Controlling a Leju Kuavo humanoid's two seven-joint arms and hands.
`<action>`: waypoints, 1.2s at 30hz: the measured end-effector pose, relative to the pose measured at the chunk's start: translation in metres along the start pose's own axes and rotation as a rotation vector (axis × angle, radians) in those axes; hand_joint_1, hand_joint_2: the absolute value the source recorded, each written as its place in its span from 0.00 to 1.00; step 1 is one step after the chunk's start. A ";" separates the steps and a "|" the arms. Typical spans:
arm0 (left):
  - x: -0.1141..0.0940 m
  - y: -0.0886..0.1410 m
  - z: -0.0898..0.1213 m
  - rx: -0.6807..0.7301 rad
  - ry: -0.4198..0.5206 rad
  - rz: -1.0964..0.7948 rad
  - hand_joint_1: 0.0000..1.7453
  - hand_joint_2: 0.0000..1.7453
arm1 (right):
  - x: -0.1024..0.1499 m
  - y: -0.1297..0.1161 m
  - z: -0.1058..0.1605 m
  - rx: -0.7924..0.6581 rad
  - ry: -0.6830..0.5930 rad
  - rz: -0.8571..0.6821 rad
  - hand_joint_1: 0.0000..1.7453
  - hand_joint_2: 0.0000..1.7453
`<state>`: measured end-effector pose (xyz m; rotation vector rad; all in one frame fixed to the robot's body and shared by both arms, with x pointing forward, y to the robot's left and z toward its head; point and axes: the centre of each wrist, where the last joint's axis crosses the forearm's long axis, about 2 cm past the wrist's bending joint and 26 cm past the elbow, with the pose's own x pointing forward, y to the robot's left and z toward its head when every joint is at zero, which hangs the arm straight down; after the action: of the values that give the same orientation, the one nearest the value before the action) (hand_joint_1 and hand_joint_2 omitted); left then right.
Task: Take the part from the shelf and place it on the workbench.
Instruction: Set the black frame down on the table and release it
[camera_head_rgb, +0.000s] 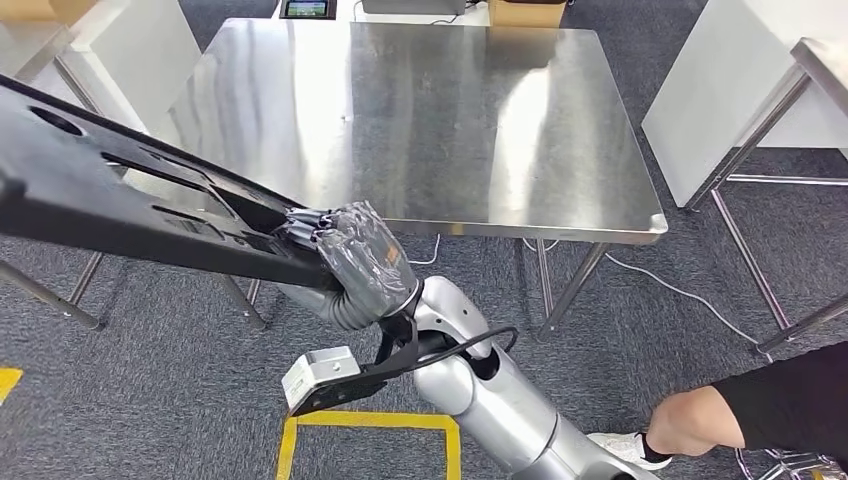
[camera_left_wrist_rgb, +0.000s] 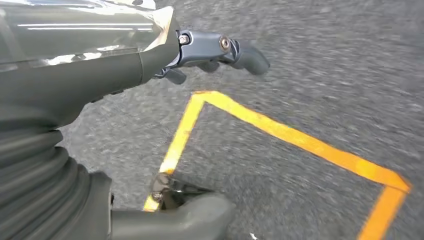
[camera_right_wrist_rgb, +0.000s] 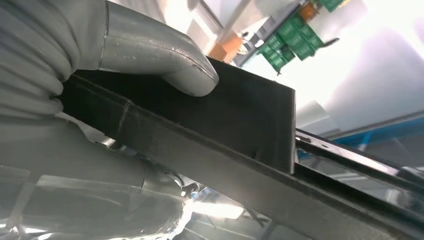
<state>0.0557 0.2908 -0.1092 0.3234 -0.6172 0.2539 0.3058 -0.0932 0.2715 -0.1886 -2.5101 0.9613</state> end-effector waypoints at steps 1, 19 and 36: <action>0.000 0.000 0.000 0.001 0.000 0.002 0.00 1.00 | 0.001 0.000 -0.002 0.000 -0.004 0.002 1.00 1.00; -0.004 0.001 0.002 0.058 0.040 0.028 0.00 1.00 | 0.003 0.021 -0.017 0.090 -0.019 -0.006 1.00 1.00; -0.006 0.001 0.004 0.049 0.038 0.025 0.00 1.00 | 0.005 0.030 -0.022 0.127 0.009 0.112 1.00 1.00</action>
<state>0.0489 0.2892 -0.1099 0.3574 -0.5788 0.2988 0.3106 -0.0562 0.2683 -0.2963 -2.4423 1.1573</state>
